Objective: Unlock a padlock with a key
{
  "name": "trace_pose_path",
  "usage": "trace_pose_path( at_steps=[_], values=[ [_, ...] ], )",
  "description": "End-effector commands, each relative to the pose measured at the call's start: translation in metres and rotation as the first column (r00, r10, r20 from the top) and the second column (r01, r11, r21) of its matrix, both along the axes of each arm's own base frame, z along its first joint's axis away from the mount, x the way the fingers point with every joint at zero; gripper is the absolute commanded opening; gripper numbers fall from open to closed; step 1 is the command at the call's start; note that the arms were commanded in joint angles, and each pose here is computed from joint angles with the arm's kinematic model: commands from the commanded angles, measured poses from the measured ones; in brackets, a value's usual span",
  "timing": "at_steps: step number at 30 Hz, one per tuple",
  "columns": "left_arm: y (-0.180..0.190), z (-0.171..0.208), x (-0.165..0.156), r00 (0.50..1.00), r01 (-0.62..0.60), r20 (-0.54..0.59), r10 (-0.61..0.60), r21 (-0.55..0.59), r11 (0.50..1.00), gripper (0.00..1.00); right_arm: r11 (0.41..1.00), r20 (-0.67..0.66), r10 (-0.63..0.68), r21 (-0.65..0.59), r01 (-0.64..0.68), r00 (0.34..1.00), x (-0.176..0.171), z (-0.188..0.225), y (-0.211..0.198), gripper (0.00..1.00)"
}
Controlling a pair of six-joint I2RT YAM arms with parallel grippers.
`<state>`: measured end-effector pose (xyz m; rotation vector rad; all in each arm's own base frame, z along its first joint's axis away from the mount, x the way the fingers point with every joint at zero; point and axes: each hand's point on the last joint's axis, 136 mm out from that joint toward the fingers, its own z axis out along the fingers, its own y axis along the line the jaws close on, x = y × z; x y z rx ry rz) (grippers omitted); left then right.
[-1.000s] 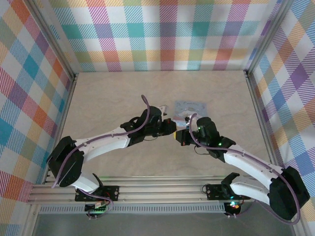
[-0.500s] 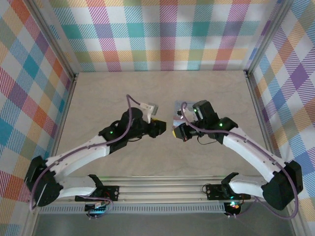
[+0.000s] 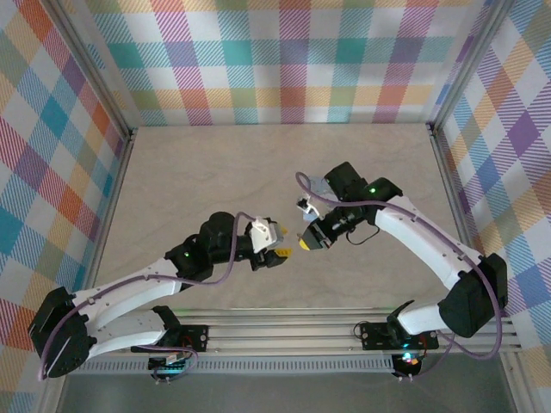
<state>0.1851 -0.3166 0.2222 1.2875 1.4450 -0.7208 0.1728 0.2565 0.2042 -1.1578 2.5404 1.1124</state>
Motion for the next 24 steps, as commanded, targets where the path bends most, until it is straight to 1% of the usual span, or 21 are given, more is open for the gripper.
trace_pose_path(
  at_steps=[1,3,6,8,11,16,21,23,24],
  values=[
    [-0.009,0.012,0.001,0.983,0.04,0.18,-0.043,0.019,0.999,0.51,0.995,-0.046,0.076,0.06,-0.073,0.996,-0.017,0.015,0.001,0.0],
    [-0.013,0.01,0.001,0.973,0.042,0.223,-0.054,0.06,0.997,0.49,0.994,-0.059,0.085,0.069,-0.08,0.995,-0.019,0.015,0.002,0.0],
    [-0.018,0.013,0.0,0.954,0.031,0.295,-0.056,0.088,0.996,0.46,0.995,-0.069,0.087,0.054,-0.084,0.994,-0.021,0.011,0.0,0.0],
    [-0.02,0.014,-0.001,0.946,0.036,0.317,-0.067,0.102,0.994,0.46,0.995,-0.075,0.088,0.05,-0.085,0.993,-0.021,0.01,0.0,0.0],
    [-0.024,0.016,-0.003,0.94,0.051,0.329,-0.089,0.123,0.991,0.43,0.995,-0.081,0.091,0.054,-0.086,0.993,-0.022,0.01,0.001,0.0],
    [-0.027,0.02,-0.006,0.93,0.058,0.354,-0.099,0.124,0.991,0.4,0.995,-0.086,0.09,0.045,-0.086,0.992,-0.021,0.008,0.001,0.0],
    [-0.031,0.015,-0.007,0.925,0.07,0.359,-0.124,0.16,0.985,0.38,0.994,-0.09,0.095,0.062,-0.09,0.991,-0.023,0.012,0.002,0.0],
    [-0.034,0.016,-0.009,0.919,0.076,0.371,-0.134,0.167,0.983,0.35,0.995,-0.1,0.096,0.051,-0.091,0.99,-0.024,0.01,0.001,0.0],
    [-0.035,0.017,-0.009,0.915,0.078,0.378,-0.139,0.172,0.982,0.31,0.995,-0.106,0.098,0.046,-0.094,0.99,-0.025,0.01,0.0,0.0]
  ],
)
